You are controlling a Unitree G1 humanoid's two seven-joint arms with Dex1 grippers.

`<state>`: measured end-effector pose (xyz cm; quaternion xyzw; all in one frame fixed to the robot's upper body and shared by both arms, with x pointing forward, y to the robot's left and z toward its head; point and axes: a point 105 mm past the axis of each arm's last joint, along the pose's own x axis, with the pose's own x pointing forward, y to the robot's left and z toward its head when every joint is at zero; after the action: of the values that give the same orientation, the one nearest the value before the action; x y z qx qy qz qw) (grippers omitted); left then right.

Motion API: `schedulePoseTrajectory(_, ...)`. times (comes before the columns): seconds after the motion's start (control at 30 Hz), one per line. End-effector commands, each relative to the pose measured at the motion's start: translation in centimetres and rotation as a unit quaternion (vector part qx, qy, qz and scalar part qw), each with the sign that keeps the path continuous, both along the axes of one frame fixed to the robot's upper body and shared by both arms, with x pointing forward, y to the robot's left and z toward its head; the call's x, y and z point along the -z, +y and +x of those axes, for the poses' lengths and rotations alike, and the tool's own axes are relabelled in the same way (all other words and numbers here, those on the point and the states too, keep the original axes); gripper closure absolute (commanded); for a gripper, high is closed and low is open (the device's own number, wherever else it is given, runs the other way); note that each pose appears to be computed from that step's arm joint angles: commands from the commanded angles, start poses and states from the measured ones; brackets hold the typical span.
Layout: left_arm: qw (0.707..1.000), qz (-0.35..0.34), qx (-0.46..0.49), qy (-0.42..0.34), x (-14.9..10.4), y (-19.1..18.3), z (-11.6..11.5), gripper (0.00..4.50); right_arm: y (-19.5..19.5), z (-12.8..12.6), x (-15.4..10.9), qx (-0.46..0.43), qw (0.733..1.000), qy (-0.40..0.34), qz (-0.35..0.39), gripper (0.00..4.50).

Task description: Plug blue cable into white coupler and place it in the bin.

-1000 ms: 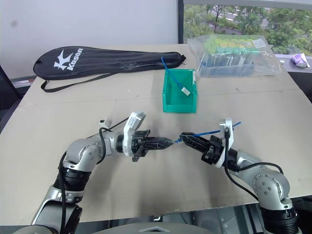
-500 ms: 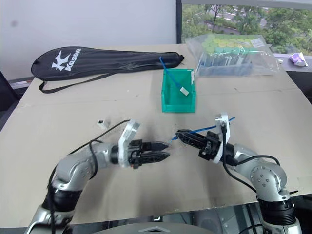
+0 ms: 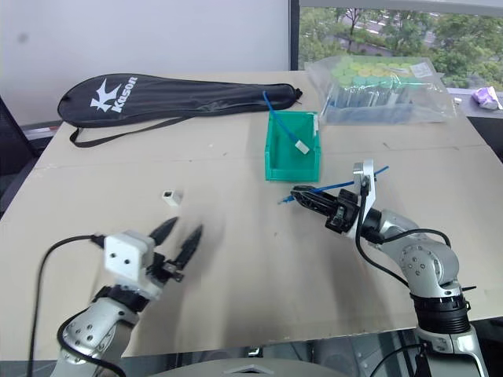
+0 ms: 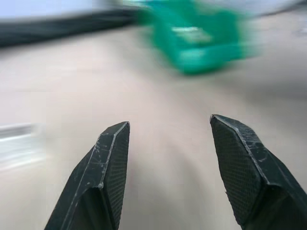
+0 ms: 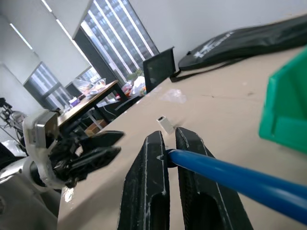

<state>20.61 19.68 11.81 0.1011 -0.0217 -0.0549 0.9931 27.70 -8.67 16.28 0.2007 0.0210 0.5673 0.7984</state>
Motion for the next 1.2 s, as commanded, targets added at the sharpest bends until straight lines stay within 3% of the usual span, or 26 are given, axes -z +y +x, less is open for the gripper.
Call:
schedulePoseTrajectory(0.03,0.996,0.011,-0.094,0.002,1.2,2.5,0.8,1.79,1.3,-0.9,-0.9,-0.035,0.997,-0.061,-0.022,4.50)
schedulePoseTrajectory(0.4,0.994,-0.003,-0.106,0.017,4.1,4.1,7.6,1.79,2.4,-1.0,-0.6,-0.027,0.995,-0.093,-0.033,4.50)
schedulePoseTrajectory(0.97,0.998,-0.025,-0.055,0.033,5.8,4.1,11.1,1.79,2.5,-1.1,-0.3,-0.011,0.995,-0.092,-0.032,4.50)
schedulePoseTrajectory(1.07,0.999,-0.027,-0.001,0.042,6.1,3.2,11.4,2.45,2.5,-1.1,-0.3,-0.012,0.995,-0.096,-0.037,4.50)
schedulePoseTrajectory(1.17,0.996,-0.023,0.067,0.051,6.2,2.0,11.6,3.97,2.6,-1.1,-0.5,-0.014,0.993,-0.105,-0.044,4.50)
schedulePoseTrajectory(1.2,0.993,-0.027,0.100,0.057,6.2,1.3,11.6,3.95,2.6,-1.0,-0.6,-0.015,0.993,-0.110,-0.047,4.50)
